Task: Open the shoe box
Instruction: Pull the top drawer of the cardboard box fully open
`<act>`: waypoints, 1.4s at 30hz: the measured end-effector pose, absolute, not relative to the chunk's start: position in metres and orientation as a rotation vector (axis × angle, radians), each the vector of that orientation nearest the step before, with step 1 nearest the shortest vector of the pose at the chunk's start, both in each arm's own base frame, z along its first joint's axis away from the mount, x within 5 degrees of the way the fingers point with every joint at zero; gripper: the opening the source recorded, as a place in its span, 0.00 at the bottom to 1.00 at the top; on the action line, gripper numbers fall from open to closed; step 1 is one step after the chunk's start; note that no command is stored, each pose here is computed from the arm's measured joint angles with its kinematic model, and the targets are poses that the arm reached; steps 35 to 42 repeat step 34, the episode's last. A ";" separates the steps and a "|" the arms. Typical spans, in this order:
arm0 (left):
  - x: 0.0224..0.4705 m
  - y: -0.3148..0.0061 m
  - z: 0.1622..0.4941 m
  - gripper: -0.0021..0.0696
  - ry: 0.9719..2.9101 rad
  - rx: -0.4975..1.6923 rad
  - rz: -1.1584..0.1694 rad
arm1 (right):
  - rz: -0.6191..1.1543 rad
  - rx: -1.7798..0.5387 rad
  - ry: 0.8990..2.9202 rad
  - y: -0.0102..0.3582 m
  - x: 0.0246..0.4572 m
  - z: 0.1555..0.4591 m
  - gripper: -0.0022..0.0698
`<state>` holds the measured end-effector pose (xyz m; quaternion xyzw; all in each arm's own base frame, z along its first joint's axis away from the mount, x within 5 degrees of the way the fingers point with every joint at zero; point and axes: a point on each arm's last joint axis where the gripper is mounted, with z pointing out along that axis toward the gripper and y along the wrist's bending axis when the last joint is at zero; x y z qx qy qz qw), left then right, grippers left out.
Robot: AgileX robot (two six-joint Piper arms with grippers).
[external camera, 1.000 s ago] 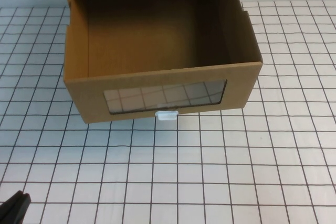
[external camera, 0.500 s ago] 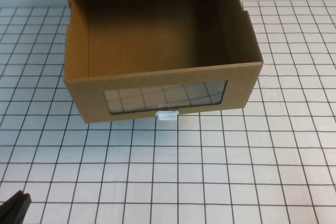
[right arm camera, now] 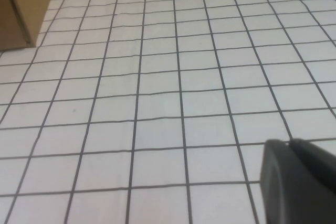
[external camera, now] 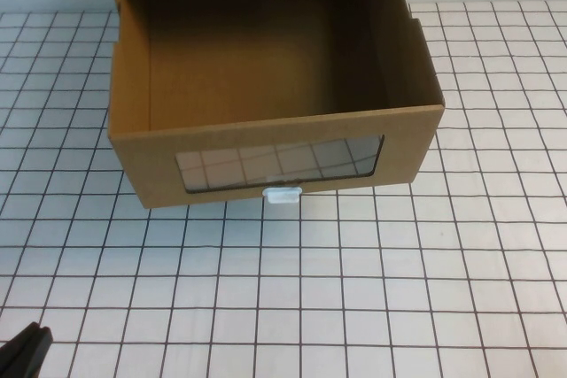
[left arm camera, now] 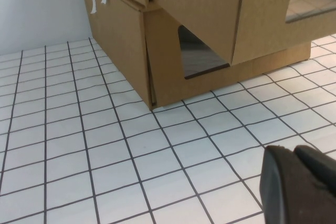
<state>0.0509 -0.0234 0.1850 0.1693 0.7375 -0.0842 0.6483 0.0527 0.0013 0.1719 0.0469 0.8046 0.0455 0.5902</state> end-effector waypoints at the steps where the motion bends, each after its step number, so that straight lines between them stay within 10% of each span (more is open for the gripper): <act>1: 0.051 -0.023 0.185 0.03 1.677 0.385 -0.191 | 0.106 0.109 1.873 0.001 0.053 0.172 0.01; 42: 0.056 -0.008 0.190 0.03 1.636 0.265 0.033 | 0.106 0.109 1.879 0.001 0.053 0.171 0.01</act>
